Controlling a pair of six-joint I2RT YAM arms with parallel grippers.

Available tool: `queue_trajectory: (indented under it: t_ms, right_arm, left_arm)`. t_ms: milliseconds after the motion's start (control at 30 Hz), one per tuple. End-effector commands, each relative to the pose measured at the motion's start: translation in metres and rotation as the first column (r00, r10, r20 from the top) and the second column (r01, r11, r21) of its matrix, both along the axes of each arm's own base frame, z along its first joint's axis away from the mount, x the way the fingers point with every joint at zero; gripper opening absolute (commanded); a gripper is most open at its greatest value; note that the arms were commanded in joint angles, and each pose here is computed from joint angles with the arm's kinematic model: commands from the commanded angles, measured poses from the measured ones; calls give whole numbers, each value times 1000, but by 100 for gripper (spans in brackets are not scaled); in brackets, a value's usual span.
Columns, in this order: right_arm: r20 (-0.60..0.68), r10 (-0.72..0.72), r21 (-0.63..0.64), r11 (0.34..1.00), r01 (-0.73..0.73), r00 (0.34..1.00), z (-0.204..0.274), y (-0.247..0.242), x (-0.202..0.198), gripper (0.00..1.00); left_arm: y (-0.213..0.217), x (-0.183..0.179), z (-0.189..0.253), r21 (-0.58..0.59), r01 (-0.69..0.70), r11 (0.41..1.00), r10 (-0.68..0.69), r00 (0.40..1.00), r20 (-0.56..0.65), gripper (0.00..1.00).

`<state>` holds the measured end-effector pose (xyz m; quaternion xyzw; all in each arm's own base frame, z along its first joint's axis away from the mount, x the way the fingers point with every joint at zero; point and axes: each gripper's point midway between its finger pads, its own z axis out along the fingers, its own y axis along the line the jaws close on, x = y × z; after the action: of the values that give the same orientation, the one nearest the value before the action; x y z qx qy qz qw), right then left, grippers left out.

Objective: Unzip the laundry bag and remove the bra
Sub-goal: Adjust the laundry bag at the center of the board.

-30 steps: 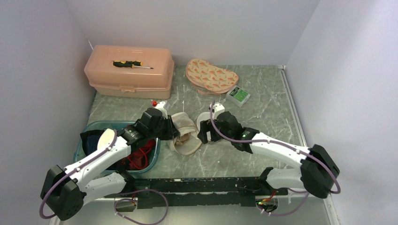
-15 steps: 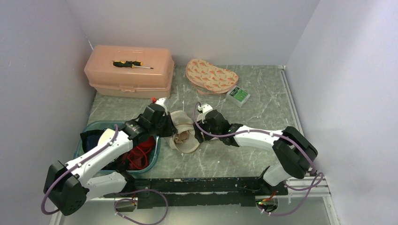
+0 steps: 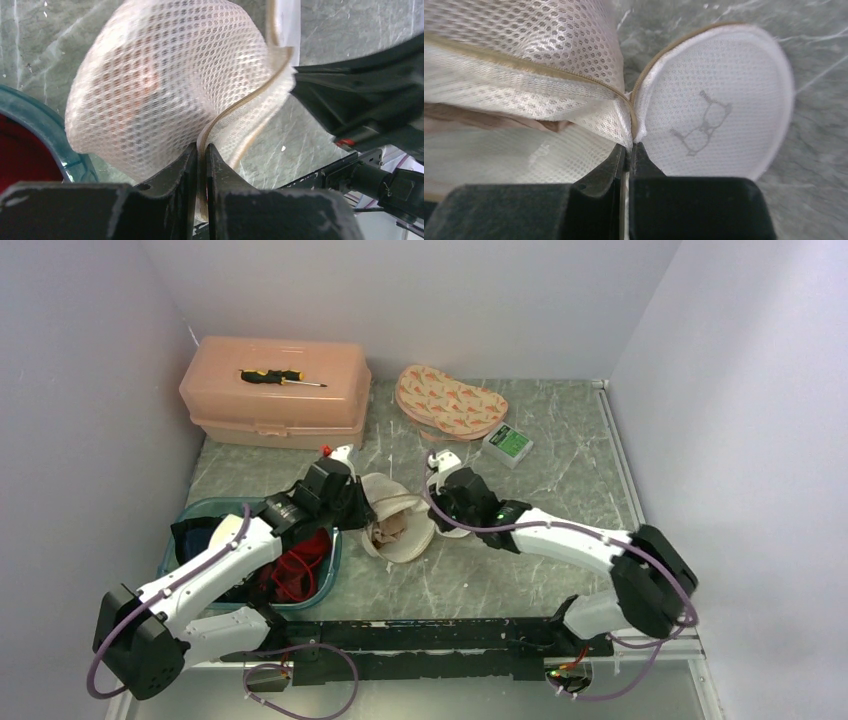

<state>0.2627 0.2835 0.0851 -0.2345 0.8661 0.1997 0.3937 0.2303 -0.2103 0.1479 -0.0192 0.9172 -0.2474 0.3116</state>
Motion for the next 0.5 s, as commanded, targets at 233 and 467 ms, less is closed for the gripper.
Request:
queue_trajectory:
  t_ms: [233, 467]
  right_arm:
    - [145, -108, -8, 994, 110, 983, 145, -64, -19, 0]
    - [87, -169, -62, 983, 175, 982, 113, -79, -26, 0]
  left_arm:
    - [-55, 0, 54, -264, 99, 959, -111, 993, -29, 19]
    - [-55, 6, 16, -236, 36, 971, -63, 993, -103, 21]
